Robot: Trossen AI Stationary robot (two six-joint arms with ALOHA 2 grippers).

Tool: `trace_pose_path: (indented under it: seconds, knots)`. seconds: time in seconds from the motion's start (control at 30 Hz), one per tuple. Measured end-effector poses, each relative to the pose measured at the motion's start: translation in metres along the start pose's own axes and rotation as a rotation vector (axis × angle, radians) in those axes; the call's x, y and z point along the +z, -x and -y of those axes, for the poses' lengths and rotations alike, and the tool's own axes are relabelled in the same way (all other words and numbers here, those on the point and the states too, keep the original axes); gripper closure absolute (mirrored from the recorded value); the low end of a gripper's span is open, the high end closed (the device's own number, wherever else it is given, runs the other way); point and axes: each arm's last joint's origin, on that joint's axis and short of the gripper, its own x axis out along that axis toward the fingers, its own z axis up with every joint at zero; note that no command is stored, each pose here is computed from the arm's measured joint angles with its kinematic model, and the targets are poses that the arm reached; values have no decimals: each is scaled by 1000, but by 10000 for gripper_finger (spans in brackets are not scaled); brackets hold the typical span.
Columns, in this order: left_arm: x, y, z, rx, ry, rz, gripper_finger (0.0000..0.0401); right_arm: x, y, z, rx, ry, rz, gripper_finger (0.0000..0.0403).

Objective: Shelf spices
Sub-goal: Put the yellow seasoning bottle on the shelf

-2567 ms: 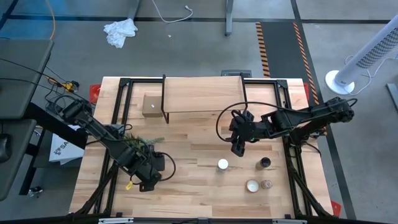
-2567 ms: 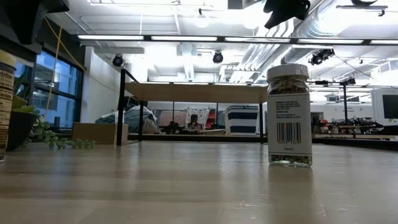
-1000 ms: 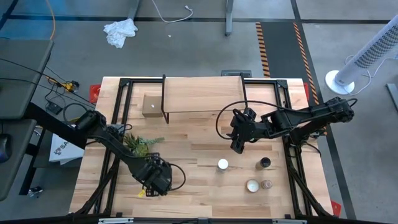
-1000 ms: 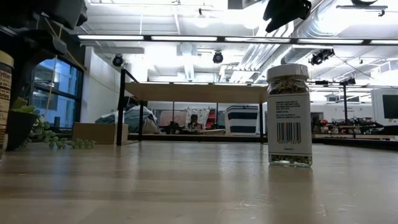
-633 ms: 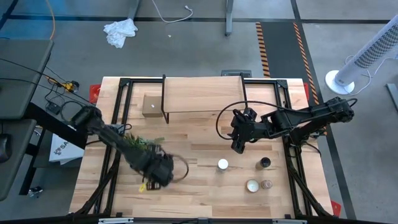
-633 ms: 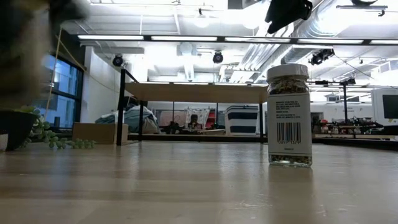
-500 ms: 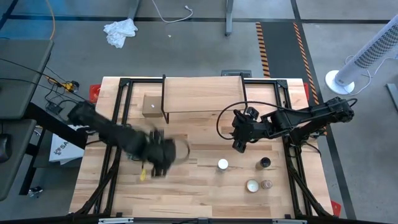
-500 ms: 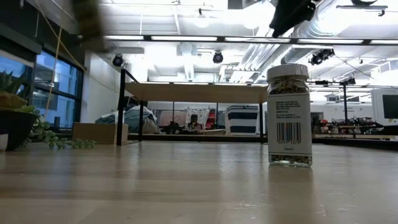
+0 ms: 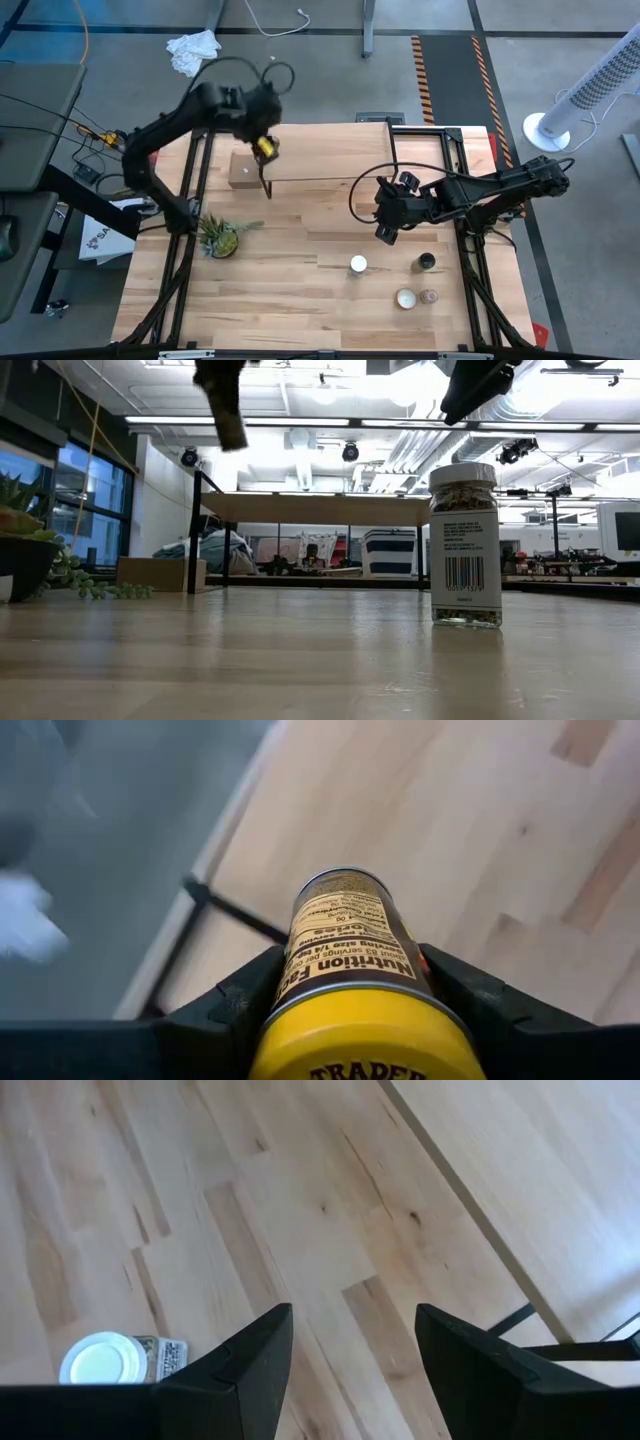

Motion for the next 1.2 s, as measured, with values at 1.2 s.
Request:
trace_pose_path:
  seconds: [1.2]
  knots:
    - [30, -86, -12, -139, -130, -243, 123, 0, 0, 0, -4, -170, 4, 194]
